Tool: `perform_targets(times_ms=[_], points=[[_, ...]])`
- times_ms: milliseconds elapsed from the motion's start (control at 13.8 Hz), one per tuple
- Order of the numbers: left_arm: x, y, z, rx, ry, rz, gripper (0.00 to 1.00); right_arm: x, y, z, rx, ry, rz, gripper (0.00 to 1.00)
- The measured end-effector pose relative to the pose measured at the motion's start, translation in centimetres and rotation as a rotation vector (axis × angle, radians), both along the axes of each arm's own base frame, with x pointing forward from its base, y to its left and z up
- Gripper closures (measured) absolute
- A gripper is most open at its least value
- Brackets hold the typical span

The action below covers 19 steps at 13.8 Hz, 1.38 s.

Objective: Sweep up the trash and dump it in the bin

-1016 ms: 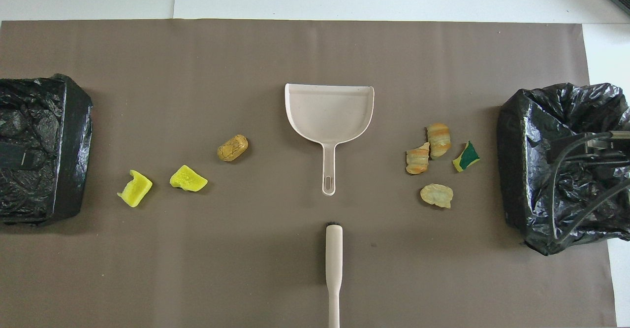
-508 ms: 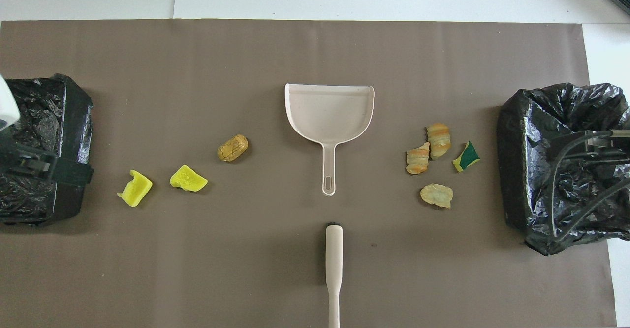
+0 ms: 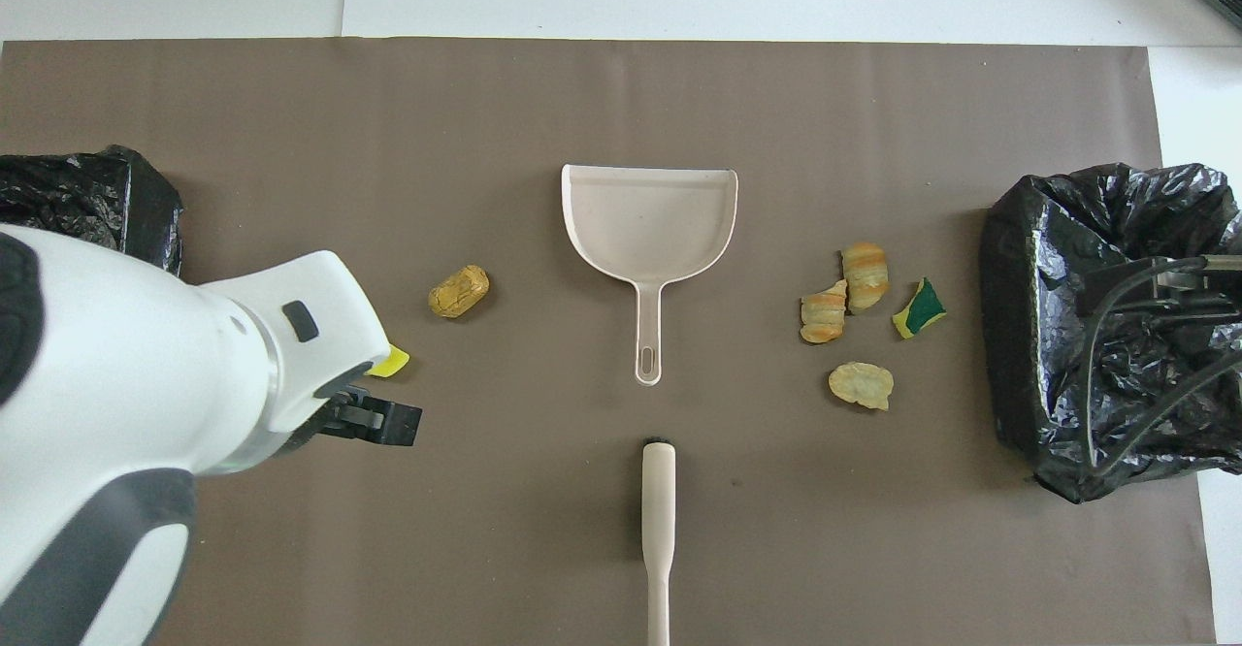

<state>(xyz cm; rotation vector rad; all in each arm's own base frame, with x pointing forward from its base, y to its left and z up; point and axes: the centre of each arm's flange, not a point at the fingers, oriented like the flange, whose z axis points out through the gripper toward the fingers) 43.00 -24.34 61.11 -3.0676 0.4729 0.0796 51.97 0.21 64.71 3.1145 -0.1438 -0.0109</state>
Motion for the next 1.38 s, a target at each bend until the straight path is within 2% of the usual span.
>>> perform_targets(times_ms=[290, 726, 944, 1161, 1379], points=[[-4.4, -6.7, -4.7, -0.006, -0.015, 0.024, 0.0, 0.0, 0.0, 0.0, 0.0, -0.001, 0.0, 0.0], [-11.3, -13.2, -10.9, -0.052, 0.001, 0.037, 0.0, -0.5, 0.4, 0.1, 0.003, 0.008, 0.017, 0.0], [-14.2, -15.7, -13.4, -0.075, 0.011, 0.009, 0.0, 2.2, 2.1, -3.7, 0.003, 0.015, 0.046, 0.0], [-17.3, -18.6, -18.1, -0.102, -0.006, 0.036, 0.0, 6.4, 6.4, -9.2, 0.013, -0.019, 0.104, 0.0], [-20.8, -20.6, -22.8, -0.095, 0.002, 0.056, 0.0, 9.0, 11.6, -14.7, 0.038, -0.029, 0.119, 0.0]])
